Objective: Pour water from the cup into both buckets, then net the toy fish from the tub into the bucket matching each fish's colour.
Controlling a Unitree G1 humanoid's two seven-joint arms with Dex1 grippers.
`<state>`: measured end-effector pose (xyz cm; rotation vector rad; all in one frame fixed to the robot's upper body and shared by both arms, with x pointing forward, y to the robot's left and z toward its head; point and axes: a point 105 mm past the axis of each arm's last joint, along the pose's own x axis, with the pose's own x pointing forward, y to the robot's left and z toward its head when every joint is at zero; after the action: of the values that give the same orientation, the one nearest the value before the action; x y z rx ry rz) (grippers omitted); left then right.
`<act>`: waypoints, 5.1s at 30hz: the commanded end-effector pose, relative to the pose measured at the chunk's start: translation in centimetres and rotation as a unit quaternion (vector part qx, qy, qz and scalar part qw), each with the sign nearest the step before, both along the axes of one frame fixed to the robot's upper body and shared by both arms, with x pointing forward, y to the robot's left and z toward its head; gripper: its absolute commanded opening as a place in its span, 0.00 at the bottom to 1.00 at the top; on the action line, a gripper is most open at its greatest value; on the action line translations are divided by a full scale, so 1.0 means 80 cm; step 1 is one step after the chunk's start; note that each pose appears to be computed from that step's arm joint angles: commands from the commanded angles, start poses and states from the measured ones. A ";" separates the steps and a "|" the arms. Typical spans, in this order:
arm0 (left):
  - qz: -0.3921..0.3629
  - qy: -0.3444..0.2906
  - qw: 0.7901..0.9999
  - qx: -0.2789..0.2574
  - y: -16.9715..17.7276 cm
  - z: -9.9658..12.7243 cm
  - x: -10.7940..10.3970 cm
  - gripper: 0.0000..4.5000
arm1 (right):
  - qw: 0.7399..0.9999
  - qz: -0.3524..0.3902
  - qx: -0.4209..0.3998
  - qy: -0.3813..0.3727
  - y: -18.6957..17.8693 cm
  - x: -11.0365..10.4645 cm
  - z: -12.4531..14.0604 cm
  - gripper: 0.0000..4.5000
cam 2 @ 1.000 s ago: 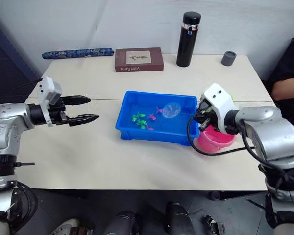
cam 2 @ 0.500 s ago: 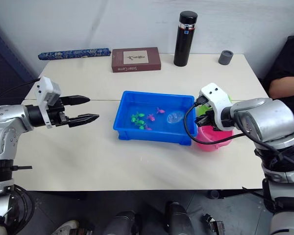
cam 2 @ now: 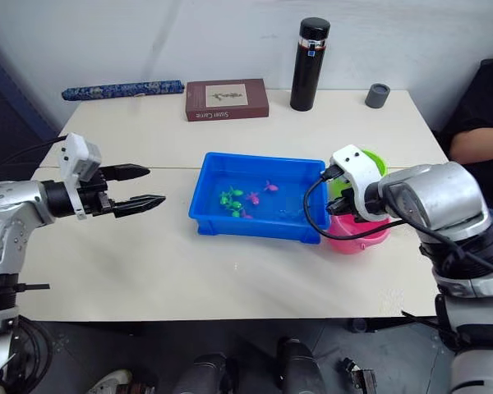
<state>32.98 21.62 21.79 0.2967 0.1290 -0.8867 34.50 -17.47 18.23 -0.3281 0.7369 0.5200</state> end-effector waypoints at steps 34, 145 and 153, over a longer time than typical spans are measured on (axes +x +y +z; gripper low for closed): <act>-0.016 -0.037 0.999 0.030 -0.010 0.020 0.022 0.99 | 0.987 -0.012 0.107 -0.122 0.014 0.017 0.049 0.00; -0.184 -0.051 0.982 0.007 -0.090 0.021 0.057 0.99 | 0.677 0.221 -0.486 -0.507 -0.098 -0.125 0.083 0.00; -0.136 -0.042 0.990 0.018 -0.056 0.019 0.041 0.99 | 0.836 0.246 -0.285 -0.398 -0.047 -0.079 0.057 0.00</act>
<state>36.74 16.51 21.65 0.3737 0.0792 -1.1685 28.13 -21.85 23.22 -1.3050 -0.1265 0.4934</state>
